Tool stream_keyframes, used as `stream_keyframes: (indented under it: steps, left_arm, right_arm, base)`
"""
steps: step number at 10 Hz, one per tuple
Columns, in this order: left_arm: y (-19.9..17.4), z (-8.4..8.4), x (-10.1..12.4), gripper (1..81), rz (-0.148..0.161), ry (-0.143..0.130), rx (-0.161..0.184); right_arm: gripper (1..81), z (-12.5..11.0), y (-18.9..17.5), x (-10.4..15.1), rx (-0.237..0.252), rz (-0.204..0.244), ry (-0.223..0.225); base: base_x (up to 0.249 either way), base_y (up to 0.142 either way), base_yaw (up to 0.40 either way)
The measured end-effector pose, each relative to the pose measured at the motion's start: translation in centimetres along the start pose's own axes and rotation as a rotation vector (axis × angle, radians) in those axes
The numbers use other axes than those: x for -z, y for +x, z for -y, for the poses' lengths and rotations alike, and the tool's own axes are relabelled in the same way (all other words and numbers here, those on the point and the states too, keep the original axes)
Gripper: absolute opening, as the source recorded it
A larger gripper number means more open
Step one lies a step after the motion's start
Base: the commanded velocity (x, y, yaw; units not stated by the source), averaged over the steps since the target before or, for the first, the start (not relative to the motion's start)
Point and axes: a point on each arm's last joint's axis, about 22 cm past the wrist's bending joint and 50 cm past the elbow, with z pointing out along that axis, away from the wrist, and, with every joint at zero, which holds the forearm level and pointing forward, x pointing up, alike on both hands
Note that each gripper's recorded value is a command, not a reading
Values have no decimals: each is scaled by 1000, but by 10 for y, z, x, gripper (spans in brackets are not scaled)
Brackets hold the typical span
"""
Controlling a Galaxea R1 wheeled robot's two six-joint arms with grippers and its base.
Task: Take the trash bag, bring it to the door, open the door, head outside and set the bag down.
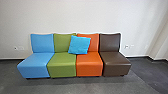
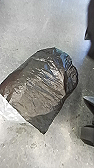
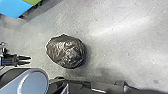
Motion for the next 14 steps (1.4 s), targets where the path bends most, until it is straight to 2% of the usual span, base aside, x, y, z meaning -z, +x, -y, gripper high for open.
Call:
stream_keyframes:
  steps: [4, 5, 6, 7, 10, 12, 14]
  left_arm:
    - [21, 7, -24, 811, -40, -16, -21]
    - [25, 9, -31, 811, -50, -20, -26]
    - [29, 13, -37, 811, -58, -22, -30]
    - [34, 16, -42, 811, -68, -24, -35]
    - [46, 23, -62, 811, -98, -37, -52]
    - [47, 31, -77, 811, -110, -43, -60]
    - [53, 36, -89, 811, -115, -48, -63]
  right_arm:
    - [811, 4, 85, 3, 39, -37, 5]
    - [811, 6, 100, 6, 41, -38, 8]
    - [811, 9, 108, 10, 26, -13, 16]
    - [811, 13, 108, 9, 3, 12, 35]
    - [811, 18, 114, 3, -64, -9, 97]
    - [811, 22, 114, -6, -50, -31, 123]
    - [811, 13, 107, -17, -54, -28, 128]
  base:
    - [0, 0, 0]
    - [0, 0, 0]
    - [0, 0, 0]
    - [0, 0, 0]
    - [0, 0, 0]
    - [0, 0, 0]
    - [0, 0, 0]
